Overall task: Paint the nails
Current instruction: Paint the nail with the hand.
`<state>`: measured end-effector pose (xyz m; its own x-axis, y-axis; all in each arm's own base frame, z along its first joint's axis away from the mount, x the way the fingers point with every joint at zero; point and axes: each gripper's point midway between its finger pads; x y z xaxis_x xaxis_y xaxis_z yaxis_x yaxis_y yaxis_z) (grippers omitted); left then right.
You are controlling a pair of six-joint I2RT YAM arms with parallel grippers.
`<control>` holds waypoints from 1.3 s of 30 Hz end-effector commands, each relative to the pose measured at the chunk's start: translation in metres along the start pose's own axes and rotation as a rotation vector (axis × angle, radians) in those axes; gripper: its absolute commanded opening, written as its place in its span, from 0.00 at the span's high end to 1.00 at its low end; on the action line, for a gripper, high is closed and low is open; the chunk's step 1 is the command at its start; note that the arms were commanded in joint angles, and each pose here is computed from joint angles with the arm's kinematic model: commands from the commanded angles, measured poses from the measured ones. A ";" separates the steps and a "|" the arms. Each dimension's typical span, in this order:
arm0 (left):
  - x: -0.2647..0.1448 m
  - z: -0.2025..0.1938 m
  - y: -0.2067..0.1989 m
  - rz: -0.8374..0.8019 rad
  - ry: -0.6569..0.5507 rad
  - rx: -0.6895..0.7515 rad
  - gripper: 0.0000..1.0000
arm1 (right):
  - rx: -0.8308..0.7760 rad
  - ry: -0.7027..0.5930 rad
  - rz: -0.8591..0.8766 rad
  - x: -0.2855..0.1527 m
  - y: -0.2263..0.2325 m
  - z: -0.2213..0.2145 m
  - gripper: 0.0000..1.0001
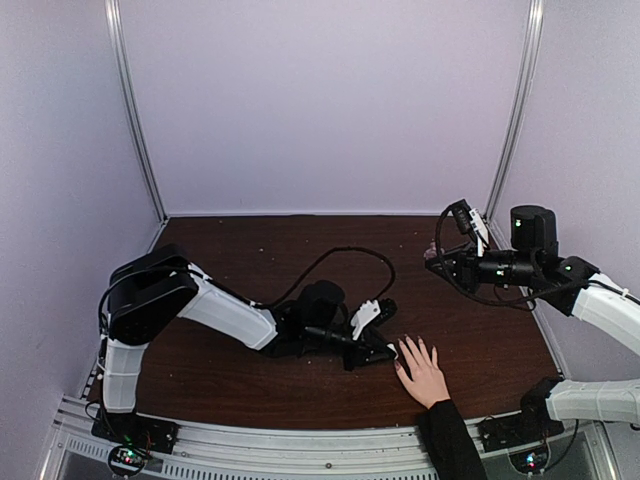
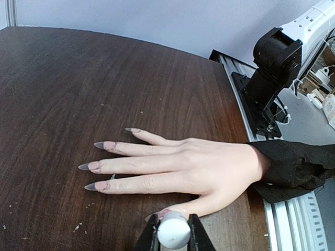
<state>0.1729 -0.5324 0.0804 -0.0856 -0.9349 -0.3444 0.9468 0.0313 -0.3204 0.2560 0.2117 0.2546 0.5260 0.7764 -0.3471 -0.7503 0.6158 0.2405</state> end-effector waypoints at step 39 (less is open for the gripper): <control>0.014 -0.004 0.009 0.021 0.021 0.016 1.00 | -0.007 -0.030 -0.017 -0.001 -0.004 0.005 1.00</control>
<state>0.1775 -0.5358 0.0644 -0.0782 -0.9164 -0.3926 0.9439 0.0586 -0.3249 0.2560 0.2117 0.2545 0.5263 0.7762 -0.3472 -0.7501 0.6161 0.2403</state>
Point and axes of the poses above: each gripper's point midway between its finger pads, its own x axis out along the fingers, its own y axis along the line the jaws close on, z = x × y, and after that the axes turned 3 degrees about -x, right-handed
